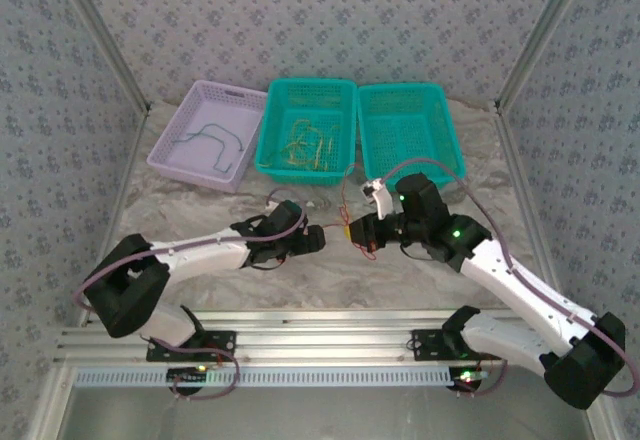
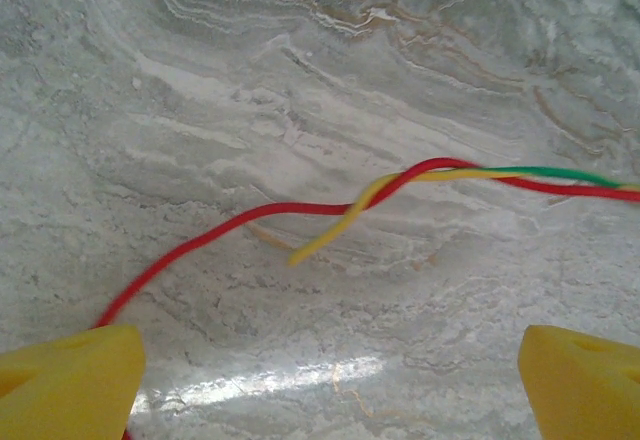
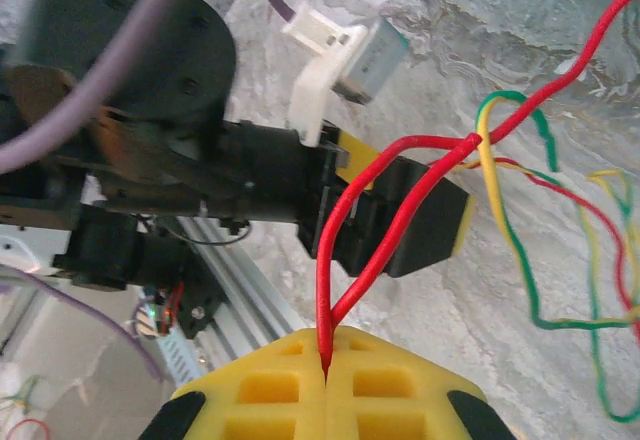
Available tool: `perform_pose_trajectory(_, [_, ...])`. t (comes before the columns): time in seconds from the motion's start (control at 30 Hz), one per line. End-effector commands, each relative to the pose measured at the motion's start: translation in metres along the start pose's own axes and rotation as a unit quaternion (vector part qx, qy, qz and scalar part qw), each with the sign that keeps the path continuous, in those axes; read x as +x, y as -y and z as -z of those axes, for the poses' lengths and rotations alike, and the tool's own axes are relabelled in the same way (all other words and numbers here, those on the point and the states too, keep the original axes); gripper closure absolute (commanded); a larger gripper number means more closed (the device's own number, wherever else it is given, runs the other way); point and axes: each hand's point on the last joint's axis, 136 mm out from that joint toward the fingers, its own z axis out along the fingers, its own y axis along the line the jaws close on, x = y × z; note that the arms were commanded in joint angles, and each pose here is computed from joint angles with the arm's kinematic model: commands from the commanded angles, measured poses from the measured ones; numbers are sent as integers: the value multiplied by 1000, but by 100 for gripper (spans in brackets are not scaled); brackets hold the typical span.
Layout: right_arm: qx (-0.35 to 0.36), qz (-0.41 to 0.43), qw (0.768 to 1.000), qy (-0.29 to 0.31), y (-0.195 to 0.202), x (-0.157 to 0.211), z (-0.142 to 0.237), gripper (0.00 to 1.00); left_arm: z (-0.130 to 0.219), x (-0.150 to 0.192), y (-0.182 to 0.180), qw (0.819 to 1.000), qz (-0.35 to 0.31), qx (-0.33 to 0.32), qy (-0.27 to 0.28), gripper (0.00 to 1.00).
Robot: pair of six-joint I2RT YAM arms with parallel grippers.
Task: Untangle the cables
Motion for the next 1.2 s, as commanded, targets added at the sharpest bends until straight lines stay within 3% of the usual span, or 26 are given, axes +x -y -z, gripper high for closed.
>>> perform_pose_trajectory(0.0, [-66,-4,998,10,-27,-9,14,100,-9,7,-3,1000,2,-1,-7,4])
perform_pose_trajectory(0.17, [-95,-18,995,13,-38,-15,24,100,-26,16,-17,999,6,-21,-24,4])
perform_pose_trajectory(0.43, [-106,-21,994,22,-43,-20,33,100,-22,14,-24,999,2,-28,-18,13])
perform_pose_trajectory(0.57, [-99,-21,994,27,-42,-22,36,100,-17,13,-24,1000,-4,-26,-15,24])
perform_pose_trajectory(0.7, [-97,-26,994,40,-42,-29,42,100,-15,18,-29,999,-7,-27,-19,36])
perform_pose_trajectory(1.17, [-87,-45,987,129,-52,-74,92,100,-26,36,-39,999,10,-22,-42,100])
